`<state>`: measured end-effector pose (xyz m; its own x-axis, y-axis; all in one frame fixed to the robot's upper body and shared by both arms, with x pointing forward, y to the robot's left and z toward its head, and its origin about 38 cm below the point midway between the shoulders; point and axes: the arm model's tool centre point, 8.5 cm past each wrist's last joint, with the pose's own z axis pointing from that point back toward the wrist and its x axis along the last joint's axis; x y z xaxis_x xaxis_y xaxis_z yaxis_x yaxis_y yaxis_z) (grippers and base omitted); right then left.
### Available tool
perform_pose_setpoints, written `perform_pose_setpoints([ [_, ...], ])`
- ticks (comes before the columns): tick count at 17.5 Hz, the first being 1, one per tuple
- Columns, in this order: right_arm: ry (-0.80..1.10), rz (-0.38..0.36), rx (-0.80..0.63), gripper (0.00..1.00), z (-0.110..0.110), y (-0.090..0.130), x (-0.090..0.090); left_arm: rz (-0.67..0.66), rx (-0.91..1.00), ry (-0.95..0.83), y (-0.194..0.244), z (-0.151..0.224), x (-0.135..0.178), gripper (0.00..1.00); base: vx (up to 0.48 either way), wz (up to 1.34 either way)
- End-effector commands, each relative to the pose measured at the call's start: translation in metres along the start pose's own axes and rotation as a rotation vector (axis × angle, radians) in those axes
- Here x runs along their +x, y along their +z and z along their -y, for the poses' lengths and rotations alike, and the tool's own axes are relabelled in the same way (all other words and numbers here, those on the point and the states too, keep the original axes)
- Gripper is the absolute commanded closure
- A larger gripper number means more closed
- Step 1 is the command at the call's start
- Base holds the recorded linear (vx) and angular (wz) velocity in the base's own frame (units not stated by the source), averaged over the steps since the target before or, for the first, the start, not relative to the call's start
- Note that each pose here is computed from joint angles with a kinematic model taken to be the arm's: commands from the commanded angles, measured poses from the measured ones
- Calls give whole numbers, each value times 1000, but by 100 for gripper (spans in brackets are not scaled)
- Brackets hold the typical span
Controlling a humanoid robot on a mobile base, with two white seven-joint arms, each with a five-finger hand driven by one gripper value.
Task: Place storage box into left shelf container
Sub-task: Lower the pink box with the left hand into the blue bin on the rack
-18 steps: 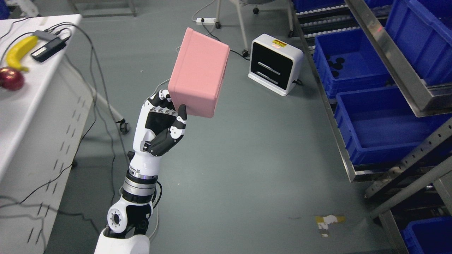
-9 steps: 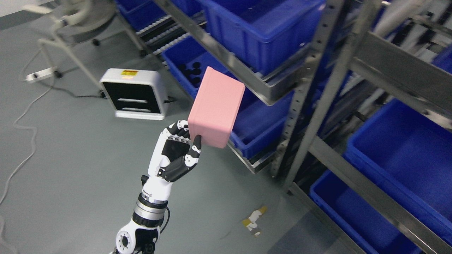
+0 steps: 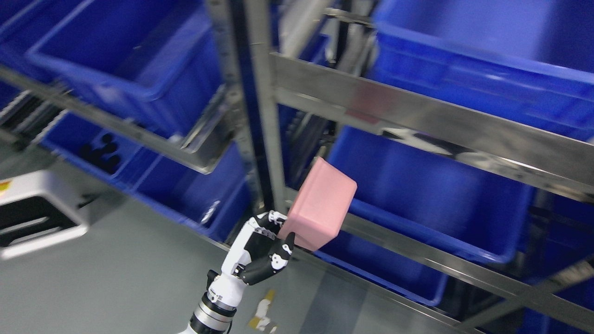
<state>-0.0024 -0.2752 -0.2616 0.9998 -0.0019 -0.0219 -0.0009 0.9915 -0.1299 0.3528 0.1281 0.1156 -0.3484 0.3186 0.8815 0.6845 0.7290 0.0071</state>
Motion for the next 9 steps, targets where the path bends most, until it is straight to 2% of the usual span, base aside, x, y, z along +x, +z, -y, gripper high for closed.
perform_pose_setpoints([
  [1, -4, 9, -17, 0, 11, -1, 0, -221, -13, -182, -3, -46, -25, 99, 90, -786],
  [4, -4, 9, -17, 0, 11, -1, 0, -263, -68, -347, -49, -86, -11, 99, 85, -705],
  [6, -4, 9, -17, 0, 11, -1, 0, -355, -138, -437, -80, -105, -11, 98, 65, -547],
  [9, -4, 9, -17, 0, 11, -1, 0, -531, -273, -571, -96, -122, -25, 98, 66, -352],
])
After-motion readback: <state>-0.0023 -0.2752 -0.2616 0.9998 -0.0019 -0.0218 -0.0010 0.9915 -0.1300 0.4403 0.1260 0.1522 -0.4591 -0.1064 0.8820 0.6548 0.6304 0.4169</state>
